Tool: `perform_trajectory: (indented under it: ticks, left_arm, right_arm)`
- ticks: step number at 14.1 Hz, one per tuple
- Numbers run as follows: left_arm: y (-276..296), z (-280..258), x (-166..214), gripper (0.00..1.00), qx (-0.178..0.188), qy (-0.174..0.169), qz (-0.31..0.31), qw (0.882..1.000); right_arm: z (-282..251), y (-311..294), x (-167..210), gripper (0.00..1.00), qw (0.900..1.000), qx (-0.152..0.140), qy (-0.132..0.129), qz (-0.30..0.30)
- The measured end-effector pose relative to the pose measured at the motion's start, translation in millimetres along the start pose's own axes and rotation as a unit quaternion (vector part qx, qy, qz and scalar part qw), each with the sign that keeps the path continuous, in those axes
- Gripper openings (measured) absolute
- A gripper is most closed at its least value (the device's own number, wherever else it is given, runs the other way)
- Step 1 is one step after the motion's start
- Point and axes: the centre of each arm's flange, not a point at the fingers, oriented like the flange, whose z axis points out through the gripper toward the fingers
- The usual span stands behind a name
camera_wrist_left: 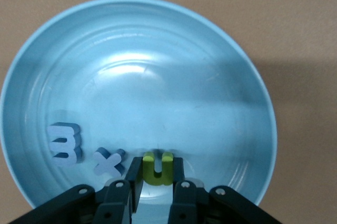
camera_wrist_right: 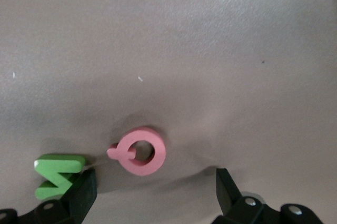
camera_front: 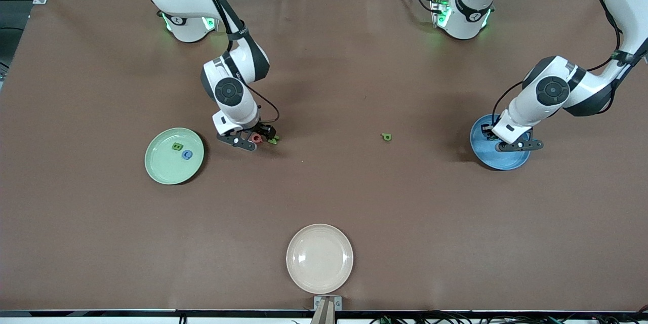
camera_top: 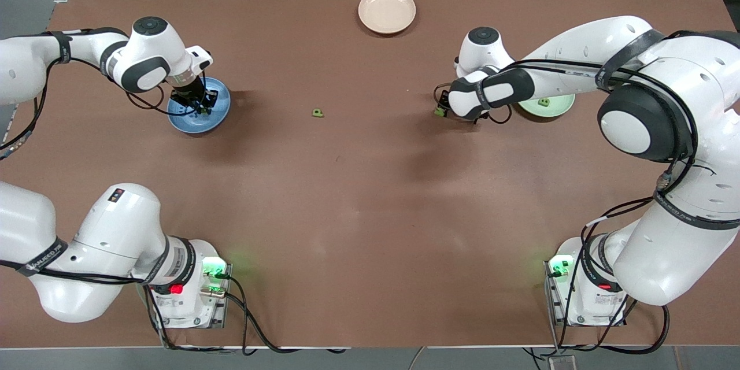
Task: Sort upper and lower case letters into plates
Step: 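Release the u, grasp green p with the left gripper while the right grasps q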
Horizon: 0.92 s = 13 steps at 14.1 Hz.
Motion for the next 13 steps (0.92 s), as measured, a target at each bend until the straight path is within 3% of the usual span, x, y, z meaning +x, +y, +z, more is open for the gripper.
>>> perform_trajectory:
  ticks: [4,5,11,12,13]
  left_arm:
    - [-3.0,6.6,-4.1,0.27,0.007,-0.002,0.006,1.000]
    - [-3.0,6.7,-4.1,0.32,0.007,-0.002,0.006,1.000]
    - [22.5,-21.8,4.7,0.92,-0.008,0.023,0.018,1.000]
    - [32.8,-34.2,7.9,0.99,-0.017,0.028,0.019,0.999]
    - [43.7,-46.7,10.8,1.00,-0.026,0.034,0.021,0.999]
  right_arm:
    - [0.3,-2.2,-2.8,1.00,1.000,-0.002,0.002,-0.002]
    - [0.1,-0.9,-1.1,1.00,1.000,-0.006,0.007,-0.008]
    - [-3.8,10.6,19.0,1.00,0.999,-0.009,0.031,-0.015]
    - [-4.1,10.6,19.6,0.97,0.999,-0.008,0.032,-0.016]
    - [-4.4,10.2,19.8,0.97,0.999,-0.006,0.034,-0.016]
